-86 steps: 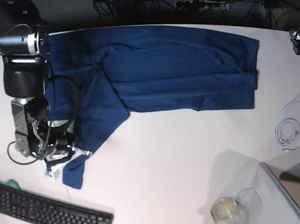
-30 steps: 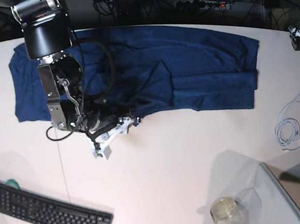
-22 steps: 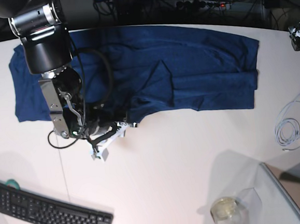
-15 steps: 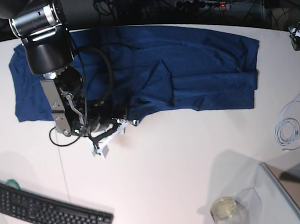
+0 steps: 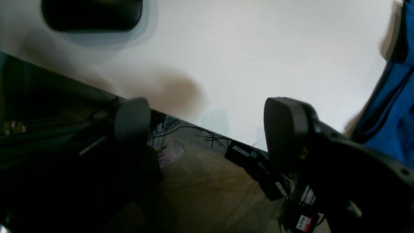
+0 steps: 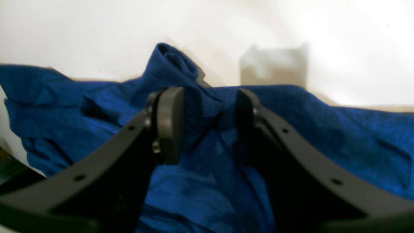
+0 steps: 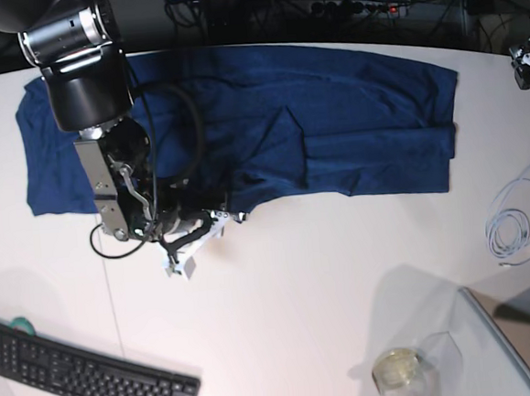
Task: Layout the t-shirt on the table in an organized manner, then fold the t-shirt properly
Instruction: 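Sweep the right gripper across the shirt toward the left gripper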
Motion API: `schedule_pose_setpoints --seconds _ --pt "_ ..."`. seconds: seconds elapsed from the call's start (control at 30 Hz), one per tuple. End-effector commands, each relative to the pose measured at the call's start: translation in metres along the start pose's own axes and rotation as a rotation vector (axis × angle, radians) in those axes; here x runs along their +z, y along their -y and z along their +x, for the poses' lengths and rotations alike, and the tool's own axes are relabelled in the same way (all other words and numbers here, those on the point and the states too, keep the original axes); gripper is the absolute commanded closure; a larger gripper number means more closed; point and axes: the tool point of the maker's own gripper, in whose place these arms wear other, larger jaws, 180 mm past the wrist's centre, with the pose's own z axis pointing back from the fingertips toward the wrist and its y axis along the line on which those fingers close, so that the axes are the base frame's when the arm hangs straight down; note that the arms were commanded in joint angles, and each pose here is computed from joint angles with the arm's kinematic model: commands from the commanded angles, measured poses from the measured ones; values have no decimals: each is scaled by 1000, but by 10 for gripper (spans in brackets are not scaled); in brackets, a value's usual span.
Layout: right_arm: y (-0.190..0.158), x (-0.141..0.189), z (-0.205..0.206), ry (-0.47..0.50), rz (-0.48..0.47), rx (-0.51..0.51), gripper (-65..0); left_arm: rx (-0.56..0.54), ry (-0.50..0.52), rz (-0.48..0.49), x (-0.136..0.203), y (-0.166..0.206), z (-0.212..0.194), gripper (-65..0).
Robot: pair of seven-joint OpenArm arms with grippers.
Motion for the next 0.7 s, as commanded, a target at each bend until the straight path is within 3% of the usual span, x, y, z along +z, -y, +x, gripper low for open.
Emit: schedule_pose_setpoints --seconds 0.0,0.13,0.3,0.57,0.67 --pt "-17 4 15 36 42 10 -207 -14 44 22 6 -12 17 -527" --pt "-20 3 15 34 46 9 -143 -15 44 23 6 -12 17 -527" --pt "-23 -1 9 16 51 3 0 -16 43 24 6 -12 16 -527" --pt "-44 10 8 11 97 23 0 -16 42 25 6 -13 16 -527" --pt "-75 21 1 -1 136 126 0 -17 41 26 6 -13 16 -527"
